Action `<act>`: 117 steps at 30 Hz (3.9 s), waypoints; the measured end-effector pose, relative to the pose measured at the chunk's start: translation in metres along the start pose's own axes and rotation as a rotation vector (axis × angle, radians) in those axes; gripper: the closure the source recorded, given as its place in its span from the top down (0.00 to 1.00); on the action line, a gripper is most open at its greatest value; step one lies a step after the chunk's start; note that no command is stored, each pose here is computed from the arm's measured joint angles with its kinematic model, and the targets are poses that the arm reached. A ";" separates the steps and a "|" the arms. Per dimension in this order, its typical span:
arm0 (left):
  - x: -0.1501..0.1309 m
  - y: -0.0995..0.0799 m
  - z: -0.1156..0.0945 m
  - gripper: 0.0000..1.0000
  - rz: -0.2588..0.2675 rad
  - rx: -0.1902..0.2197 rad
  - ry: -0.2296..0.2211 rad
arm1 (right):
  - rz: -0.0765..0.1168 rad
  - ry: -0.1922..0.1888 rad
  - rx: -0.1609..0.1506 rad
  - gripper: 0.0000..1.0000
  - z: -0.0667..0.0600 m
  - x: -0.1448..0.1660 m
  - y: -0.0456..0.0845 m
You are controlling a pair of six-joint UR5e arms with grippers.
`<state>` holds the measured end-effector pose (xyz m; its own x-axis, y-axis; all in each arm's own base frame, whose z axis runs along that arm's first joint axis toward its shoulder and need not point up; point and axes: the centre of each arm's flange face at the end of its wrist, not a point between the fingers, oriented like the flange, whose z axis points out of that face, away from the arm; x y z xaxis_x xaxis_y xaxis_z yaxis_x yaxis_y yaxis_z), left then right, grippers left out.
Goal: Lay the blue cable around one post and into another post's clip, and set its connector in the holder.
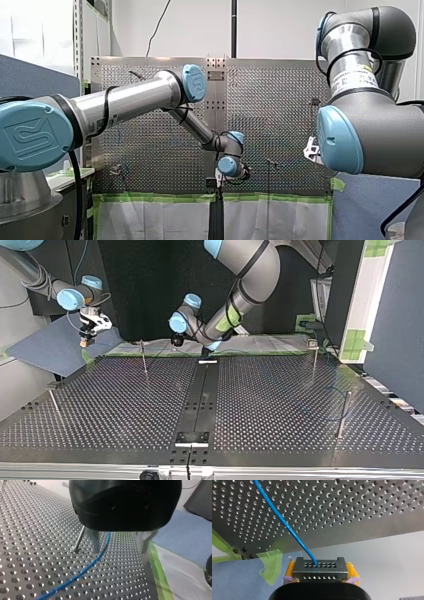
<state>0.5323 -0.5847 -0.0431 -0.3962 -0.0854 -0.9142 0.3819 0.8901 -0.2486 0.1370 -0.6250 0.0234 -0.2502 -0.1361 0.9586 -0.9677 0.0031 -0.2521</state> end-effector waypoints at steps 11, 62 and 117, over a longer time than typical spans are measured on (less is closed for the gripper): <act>-0.002 -0.023 -0.016 1.00 0.032 0.012 0.002 | -0.003 -0.003 0.011 0.00 -0.001 -0.002 -0.004; -0.001 -0.061 -0.079 1.00 -0.023 0.150 -0.034 | -0.010 -0.031 0.098 0.00 -0.005 -0.011 -0.036; -0.071 -0.049 -0.164 1.00 0.039 0.065 -0.167 | -0.009 -0.045 0.113 0.00 -0.006 -0.014 -0.040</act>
<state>0.4048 -0.5494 0.0862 -0.2375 -0.1292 -0.9628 0.4493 0.8641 -0.2268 0.1786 -0.6169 0.0212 -0.2374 -0.1797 0.9547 -0.9595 -0.1100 -0.2593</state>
